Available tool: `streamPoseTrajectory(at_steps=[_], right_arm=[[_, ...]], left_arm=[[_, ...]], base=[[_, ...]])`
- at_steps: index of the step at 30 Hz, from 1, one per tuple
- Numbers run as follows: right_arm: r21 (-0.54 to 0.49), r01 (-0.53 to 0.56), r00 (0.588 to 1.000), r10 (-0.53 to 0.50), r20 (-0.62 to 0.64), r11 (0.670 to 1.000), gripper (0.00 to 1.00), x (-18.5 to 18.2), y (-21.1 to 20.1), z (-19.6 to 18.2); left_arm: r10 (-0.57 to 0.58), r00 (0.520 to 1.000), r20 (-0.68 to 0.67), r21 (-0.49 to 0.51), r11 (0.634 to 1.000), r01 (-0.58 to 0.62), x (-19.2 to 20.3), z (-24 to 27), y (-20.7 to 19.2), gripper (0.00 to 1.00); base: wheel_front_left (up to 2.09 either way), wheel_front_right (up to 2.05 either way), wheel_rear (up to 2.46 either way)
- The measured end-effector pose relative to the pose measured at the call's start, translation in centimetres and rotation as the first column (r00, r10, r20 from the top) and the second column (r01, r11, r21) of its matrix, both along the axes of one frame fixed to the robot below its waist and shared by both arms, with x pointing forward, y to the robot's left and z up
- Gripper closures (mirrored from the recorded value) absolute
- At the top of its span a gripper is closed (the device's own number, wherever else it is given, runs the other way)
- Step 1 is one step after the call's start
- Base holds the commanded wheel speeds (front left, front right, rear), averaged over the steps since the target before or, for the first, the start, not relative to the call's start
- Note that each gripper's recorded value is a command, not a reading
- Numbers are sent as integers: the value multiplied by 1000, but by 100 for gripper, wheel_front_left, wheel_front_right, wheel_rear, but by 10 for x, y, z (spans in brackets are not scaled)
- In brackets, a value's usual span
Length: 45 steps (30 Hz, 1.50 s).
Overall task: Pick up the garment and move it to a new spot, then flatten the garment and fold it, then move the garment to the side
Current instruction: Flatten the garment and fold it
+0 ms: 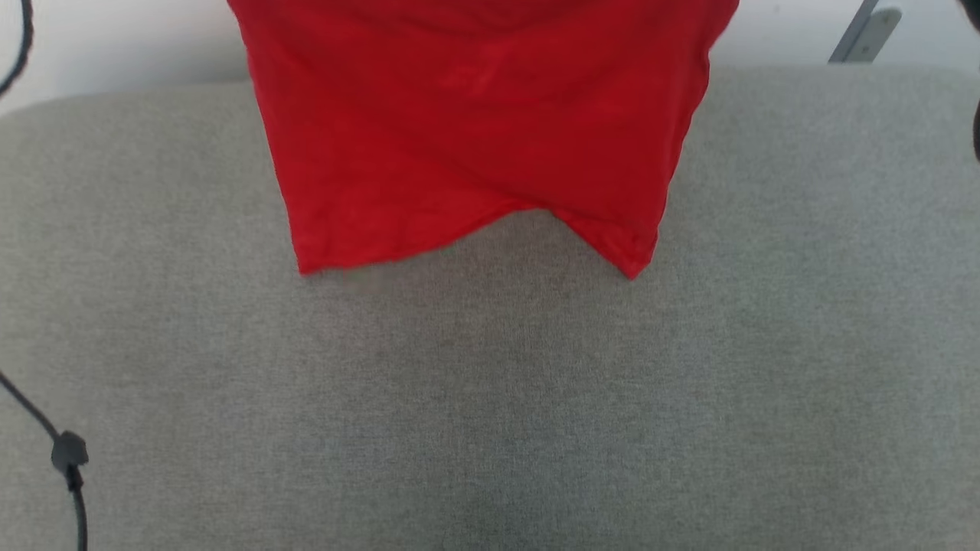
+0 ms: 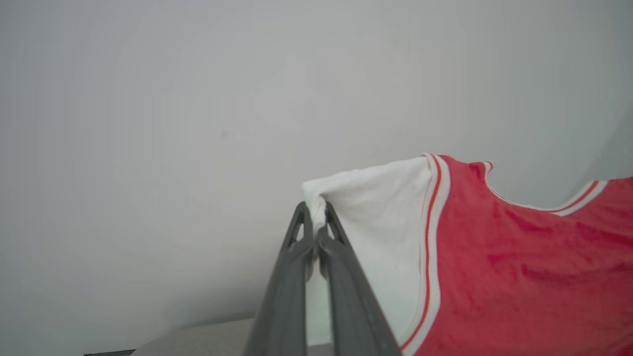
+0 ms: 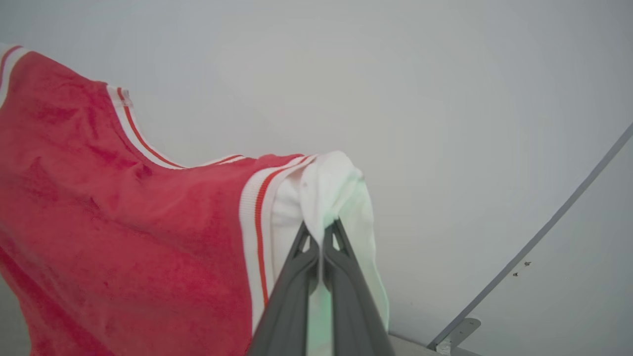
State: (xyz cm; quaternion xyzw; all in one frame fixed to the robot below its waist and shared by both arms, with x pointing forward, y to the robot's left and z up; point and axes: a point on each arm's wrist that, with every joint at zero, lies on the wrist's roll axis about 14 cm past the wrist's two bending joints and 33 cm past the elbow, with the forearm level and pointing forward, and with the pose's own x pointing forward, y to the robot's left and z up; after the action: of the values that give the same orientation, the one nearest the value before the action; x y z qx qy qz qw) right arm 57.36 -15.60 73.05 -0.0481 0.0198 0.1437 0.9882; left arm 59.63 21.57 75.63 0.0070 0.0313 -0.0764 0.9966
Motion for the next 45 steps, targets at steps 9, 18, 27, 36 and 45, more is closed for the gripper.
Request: streamPoseTrajectory(at_steps=[9,18,27,36,45], right_arm=[[-53,60,985,-51,163,997,100,55,-8,-4],[-132,119,891,-47,451,984,100,93,-15,18],[-238,78,938,10,348,968,100,126,9,-62],[-200,-24,998,36,56,980,100,101,35,-174],[-21,-81,973,75,-217,996,100,44,49,-231]], left_arm=[[25,964,266,-17,1000,-21,46,31,-2,100],[24,839,543,-50,999,4,72,60,-11,100],[-20,898,439,9,1000,18,98,-28,-14,100],[-35,999,-40,76,996,38,77,-170,-8,100],[-28,888,-458,99,992,83,11,-256,9,100]], base=[[0,0,0],[0,0,0],[0,0,0],[0,0,0],[0,0,0]])
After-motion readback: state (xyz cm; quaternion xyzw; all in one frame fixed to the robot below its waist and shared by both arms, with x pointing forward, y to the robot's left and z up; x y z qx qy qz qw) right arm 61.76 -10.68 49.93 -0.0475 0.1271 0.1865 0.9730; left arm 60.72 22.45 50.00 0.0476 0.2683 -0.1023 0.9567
